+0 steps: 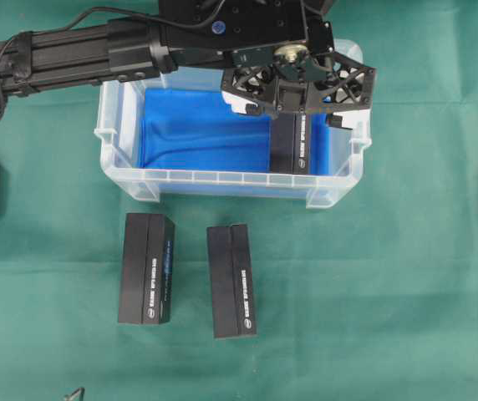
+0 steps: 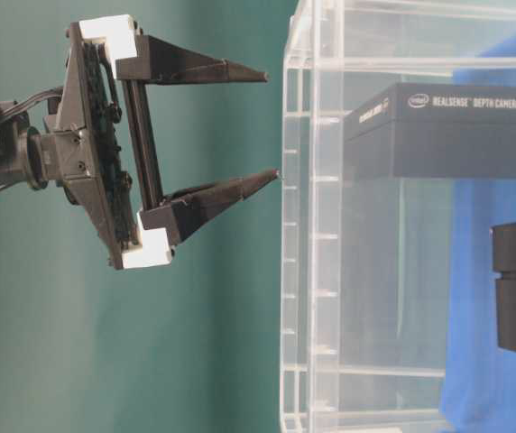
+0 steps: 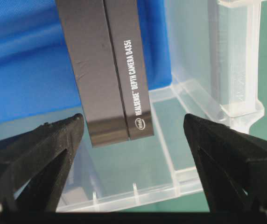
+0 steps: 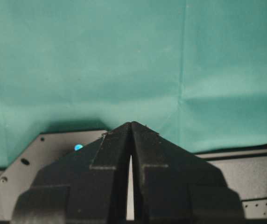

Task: Take the box out of the case with the left arm.
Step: 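Lower the left gripper around the right box and close it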

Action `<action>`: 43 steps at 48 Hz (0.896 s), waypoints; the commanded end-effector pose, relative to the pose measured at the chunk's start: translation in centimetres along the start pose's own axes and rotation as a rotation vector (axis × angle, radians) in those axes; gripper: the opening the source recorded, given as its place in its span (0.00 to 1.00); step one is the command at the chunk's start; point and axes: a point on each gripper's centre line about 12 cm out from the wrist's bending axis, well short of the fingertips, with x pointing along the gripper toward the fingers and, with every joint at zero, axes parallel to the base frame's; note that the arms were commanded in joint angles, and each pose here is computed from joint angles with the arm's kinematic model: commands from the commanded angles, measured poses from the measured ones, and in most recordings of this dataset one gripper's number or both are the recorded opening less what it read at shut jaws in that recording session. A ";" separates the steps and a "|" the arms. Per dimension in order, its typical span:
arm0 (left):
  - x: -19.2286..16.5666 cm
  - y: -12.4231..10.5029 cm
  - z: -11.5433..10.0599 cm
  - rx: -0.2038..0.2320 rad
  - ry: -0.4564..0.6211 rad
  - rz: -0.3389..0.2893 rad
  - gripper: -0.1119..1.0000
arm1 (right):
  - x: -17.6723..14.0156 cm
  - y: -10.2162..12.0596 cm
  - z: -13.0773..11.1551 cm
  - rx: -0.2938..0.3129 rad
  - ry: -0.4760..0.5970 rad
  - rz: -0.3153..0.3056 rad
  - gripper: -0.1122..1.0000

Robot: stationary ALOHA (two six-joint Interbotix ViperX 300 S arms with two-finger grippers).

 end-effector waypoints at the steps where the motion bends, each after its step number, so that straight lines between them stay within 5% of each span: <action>1: -1.5 0.0 0.2 -0.003 -0.010 -0.034 0.89 | -0.3 -0.1 0.2 0.002 -0.015 0.000 0.11; 22: -0.3 1.1 0.5 -0.007 -0.018 0.008 0.89 | -0.3 -0.1 0.1 0.002 -0.014 0.000 0.11; 43: 2.0 1.7 0.5 -0.027 -0.028 -0.016 0.89 | -0.3 0.0 0.1 0.000 -0.012 0.000 0.11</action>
